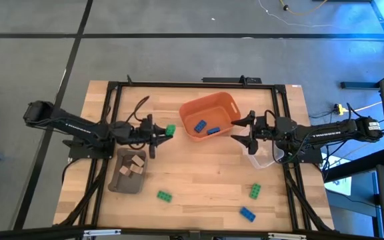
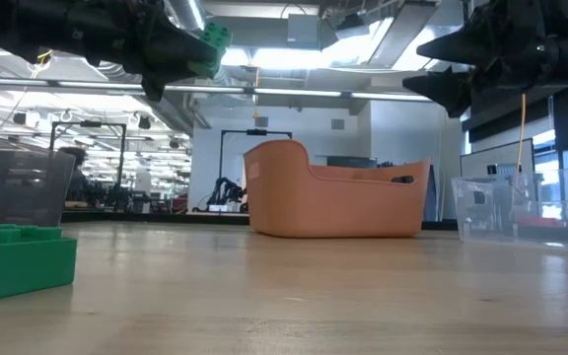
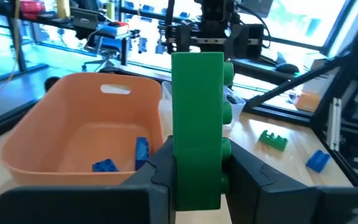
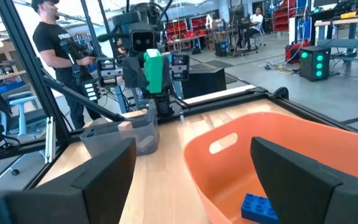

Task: Sort & place blocks by color
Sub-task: Put the top green game piece into the transparent bin

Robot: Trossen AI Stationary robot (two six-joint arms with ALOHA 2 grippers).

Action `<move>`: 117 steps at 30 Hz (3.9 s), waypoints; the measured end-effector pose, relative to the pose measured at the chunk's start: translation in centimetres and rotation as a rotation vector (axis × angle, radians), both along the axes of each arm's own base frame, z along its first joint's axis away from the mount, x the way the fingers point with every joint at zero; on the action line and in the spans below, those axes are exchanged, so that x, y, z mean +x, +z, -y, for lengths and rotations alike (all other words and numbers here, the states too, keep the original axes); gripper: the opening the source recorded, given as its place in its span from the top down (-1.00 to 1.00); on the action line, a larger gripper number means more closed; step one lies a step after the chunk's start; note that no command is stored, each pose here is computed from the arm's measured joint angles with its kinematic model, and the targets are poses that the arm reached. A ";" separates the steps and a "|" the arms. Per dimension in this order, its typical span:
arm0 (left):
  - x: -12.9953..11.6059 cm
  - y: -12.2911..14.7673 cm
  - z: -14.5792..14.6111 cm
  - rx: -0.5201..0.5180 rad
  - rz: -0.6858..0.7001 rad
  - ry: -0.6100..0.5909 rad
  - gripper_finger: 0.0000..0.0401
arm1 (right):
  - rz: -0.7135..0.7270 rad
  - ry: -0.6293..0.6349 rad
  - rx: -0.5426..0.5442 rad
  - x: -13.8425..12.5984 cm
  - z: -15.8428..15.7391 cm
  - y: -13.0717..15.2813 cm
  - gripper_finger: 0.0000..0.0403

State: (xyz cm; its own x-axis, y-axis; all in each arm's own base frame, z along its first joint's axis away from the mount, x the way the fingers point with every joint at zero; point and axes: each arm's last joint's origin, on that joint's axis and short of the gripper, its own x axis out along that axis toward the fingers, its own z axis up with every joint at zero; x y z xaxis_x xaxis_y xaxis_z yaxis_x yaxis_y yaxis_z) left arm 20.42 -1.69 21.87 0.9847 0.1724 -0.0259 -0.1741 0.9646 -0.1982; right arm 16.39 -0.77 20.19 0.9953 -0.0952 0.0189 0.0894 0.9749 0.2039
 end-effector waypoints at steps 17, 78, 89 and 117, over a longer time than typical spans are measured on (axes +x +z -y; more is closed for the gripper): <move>0.1 0.2 0.1 0.000 0.031 -0.026 0.61 | 0.021 0.001 0.019 0.0 0.0 0.2 -0.58; 8.6 0.3 1.8 0.125 -0.070 -0.127 0.12 | -0.076 0.108 -0.115 14.3 -4.7 3.0 0.53; 1.5 1.7 1.1 0.120 -0.008 -0.013 -0.05 | -0.062 -0.142 -0.128 4.3 -2.8 2.2 0.53; -2.3 0.4 0.5 0.103 0.165 0.017 -0.04 | -0.698 -0.594 0.214 -1.0 -1.9 2.5 0.53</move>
